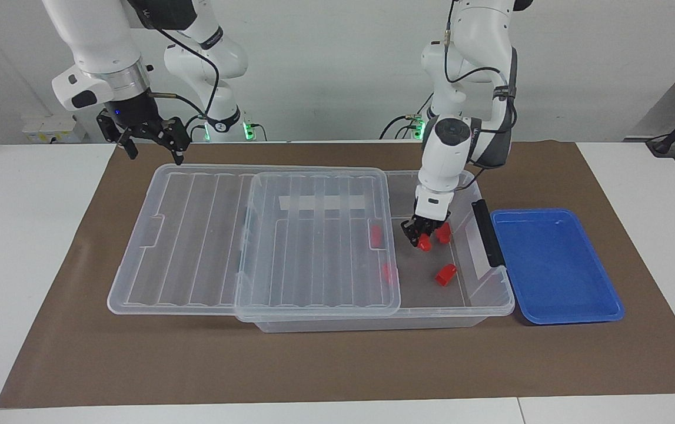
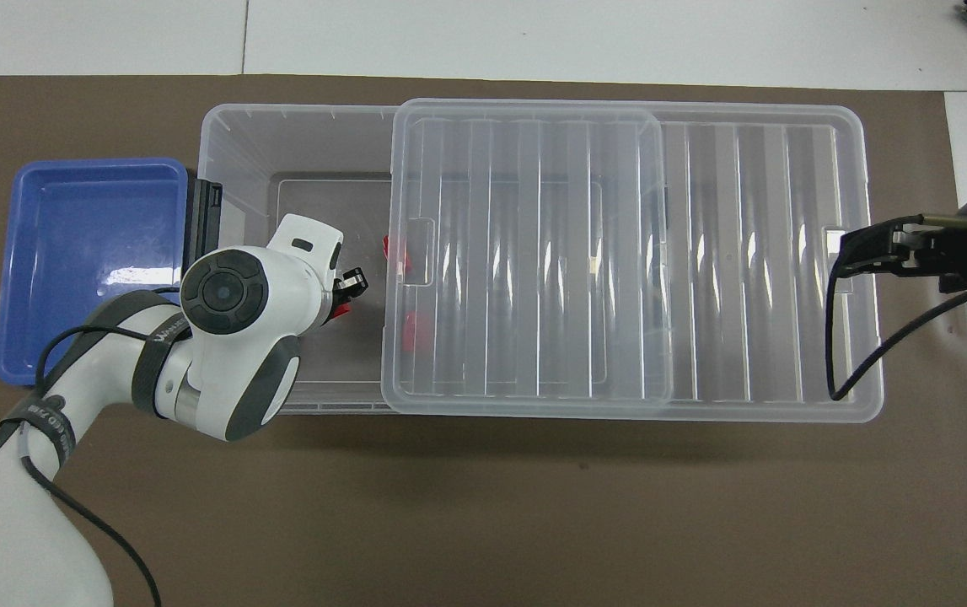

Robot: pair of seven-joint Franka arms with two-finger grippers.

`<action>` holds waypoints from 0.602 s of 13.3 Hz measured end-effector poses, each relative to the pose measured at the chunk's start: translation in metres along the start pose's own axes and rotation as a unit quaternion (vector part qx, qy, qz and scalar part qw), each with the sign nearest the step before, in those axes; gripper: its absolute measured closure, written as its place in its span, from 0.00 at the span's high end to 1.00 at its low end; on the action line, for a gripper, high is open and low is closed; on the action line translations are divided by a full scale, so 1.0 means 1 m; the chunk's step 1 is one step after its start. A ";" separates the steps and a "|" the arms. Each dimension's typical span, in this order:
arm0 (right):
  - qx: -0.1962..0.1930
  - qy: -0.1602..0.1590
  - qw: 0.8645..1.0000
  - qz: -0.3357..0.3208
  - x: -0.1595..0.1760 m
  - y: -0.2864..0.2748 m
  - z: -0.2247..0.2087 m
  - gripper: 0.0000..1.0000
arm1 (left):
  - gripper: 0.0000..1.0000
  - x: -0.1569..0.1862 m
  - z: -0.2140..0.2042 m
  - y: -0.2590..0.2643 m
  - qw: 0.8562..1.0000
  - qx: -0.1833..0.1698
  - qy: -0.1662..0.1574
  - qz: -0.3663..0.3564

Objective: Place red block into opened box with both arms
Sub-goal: 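Lower the red block into the box and open the left gripper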

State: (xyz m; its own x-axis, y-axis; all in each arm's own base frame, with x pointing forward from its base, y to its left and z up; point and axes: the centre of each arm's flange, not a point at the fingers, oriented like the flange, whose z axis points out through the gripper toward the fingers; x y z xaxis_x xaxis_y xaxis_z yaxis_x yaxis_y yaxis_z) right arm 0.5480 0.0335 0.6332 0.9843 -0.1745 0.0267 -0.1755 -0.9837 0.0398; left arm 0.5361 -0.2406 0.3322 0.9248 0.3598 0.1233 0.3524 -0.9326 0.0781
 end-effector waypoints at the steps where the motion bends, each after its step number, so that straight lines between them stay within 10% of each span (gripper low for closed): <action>1: 0.002 -0.005 1.000 0.003 0.001 0.003 0.003 0.99 | 0.34 0.000 0.012 0.000 1.000 0.001 0.000 0.003; 8: 0.010 -0.019 1.000 0.013 0.002 0.012 0.009 1.00 | 0.34 0.004 0.025 -0.003 1.000 0.003 0.002 0.002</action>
State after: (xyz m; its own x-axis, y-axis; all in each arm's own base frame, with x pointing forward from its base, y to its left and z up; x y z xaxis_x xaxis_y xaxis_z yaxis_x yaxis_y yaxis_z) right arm 0.5484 0.0213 0.6247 0.9794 -0.2018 -0.0114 -0.2015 -0.9793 0.0204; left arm 0.5427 -0.2374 0.3079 0.9255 0.3569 0.1271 0.3502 -0.9339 0.0722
